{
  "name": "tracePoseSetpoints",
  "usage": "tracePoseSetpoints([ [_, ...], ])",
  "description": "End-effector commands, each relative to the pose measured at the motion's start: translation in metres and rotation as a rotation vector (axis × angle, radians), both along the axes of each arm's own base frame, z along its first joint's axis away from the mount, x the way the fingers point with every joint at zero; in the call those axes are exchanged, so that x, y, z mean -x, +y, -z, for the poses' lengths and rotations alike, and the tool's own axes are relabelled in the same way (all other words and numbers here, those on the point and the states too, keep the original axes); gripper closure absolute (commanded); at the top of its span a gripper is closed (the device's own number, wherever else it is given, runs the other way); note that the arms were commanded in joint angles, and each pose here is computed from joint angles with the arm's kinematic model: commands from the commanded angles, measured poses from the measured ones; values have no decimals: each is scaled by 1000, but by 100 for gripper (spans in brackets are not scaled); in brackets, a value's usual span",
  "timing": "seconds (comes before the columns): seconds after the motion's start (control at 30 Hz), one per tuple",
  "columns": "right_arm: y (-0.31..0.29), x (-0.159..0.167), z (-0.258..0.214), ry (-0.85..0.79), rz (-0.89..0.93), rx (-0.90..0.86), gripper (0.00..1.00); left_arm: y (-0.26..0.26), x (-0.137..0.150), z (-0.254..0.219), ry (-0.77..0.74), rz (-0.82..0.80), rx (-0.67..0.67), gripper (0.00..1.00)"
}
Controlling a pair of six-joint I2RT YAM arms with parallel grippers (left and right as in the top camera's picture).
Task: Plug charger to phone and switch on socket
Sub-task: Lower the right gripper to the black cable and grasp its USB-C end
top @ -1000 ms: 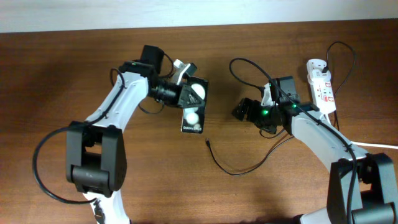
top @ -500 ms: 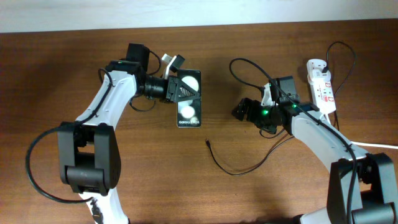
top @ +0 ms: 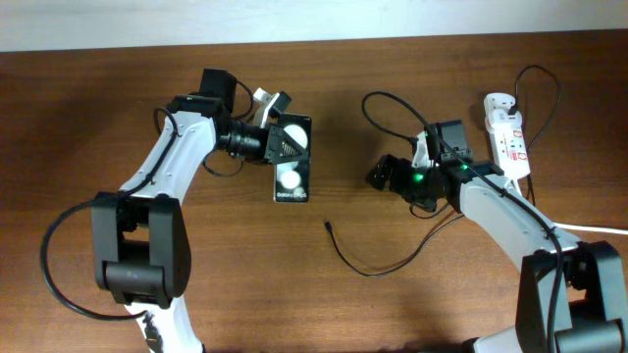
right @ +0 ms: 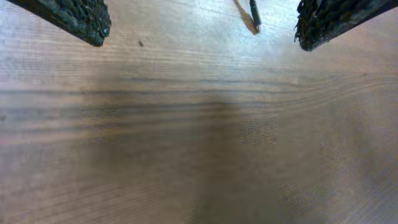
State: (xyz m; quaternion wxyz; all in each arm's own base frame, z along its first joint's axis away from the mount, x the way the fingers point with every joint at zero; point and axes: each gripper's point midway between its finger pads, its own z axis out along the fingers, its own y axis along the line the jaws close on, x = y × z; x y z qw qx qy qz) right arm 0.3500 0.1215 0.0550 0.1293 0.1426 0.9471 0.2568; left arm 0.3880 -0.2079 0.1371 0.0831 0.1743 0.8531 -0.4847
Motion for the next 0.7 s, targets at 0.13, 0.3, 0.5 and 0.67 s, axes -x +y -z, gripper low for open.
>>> tracePoseSetpoints([
  [0.13,45,42,-3,82,-199,-76,65,7,-5,7,-15,-15,-52,100],
  [0.3,110,88,7,26,-491,58,40,32,-17,23,43,-129,-171,100],
  [0.5,127,115,42,62,-518,259,44,71,-25,25,87,-218,-174,100],
  [0.67,118,115,47,103,-457,281,45,70,-24,24,92,-217,-171,100],
])
